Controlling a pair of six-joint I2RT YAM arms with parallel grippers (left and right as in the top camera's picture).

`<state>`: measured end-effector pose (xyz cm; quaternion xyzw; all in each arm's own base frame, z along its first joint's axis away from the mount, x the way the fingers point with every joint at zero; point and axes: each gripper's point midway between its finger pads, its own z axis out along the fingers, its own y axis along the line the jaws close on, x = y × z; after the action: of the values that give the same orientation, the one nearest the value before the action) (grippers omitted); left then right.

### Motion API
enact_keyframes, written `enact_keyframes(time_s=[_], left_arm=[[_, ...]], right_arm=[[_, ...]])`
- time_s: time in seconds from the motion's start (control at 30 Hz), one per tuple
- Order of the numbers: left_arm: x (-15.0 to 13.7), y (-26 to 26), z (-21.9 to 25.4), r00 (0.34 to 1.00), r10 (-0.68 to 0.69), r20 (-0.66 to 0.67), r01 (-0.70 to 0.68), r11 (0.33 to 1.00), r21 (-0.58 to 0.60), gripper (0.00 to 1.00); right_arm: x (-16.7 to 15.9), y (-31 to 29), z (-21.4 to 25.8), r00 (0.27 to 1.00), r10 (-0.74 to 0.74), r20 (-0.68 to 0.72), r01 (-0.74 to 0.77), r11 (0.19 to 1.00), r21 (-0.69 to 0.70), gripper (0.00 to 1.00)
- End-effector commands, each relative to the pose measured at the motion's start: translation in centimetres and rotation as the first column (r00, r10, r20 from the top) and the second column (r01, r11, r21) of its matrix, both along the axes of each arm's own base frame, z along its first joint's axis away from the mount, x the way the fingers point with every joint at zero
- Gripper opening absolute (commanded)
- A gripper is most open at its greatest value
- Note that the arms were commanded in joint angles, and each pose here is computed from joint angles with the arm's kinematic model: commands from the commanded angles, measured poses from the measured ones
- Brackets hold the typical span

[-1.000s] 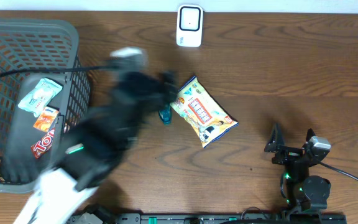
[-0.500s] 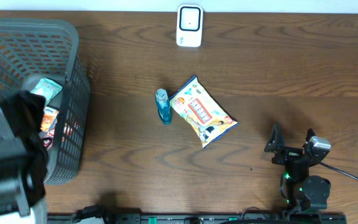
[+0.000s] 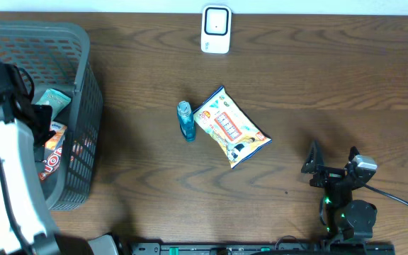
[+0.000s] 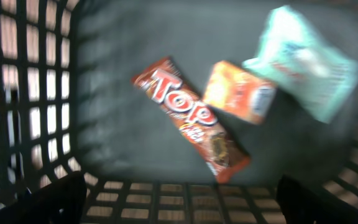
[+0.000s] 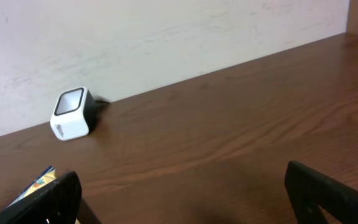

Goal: Scan the item barcode
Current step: 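Reach the left gripper into the basket and grasp the red TOP wafer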

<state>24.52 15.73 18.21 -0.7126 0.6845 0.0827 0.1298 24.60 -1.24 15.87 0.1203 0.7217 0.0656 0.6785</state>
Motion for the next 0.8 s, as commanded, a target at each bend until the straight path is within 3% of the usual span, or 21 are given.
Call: enact_keyframes(time_s=[0.0,0.1,0.43,0.77], left_arm=[[0.2,-0.8,-2.7,0.994,0.106,-0.036,-0.109,0.988,-0.113,1.00],[0.3,-1.3,-5.0,0.989,0.084,-0.118,-0.102,0.983,-0.150,0.87],[0.9,-1.7,-11.3,0.969,0.031,-0.246,-0.081,0.977,-0.195,0.87],[3.0,-0.8,-15.5,0.986,-0.075,-0.146,0.051,0.985,-0.162,0.87]], right_arm=[[0.0,0.2,-0.1,1.000,0.008,0.001,-0.008,1.000,-0.013,0.99],[0.0,0.2,-0.1,1.000,0.008,0.001,-0.008,1.000,-0.013,0.99],[0.0,0.2,-0.1,1.000,0.008,0.001,-0.008,1.000,-0.013,0.99],[0.0,0.2,-0.1,1.000,0.008,0.001,-0.008,1.000,-0.013,0.99]])
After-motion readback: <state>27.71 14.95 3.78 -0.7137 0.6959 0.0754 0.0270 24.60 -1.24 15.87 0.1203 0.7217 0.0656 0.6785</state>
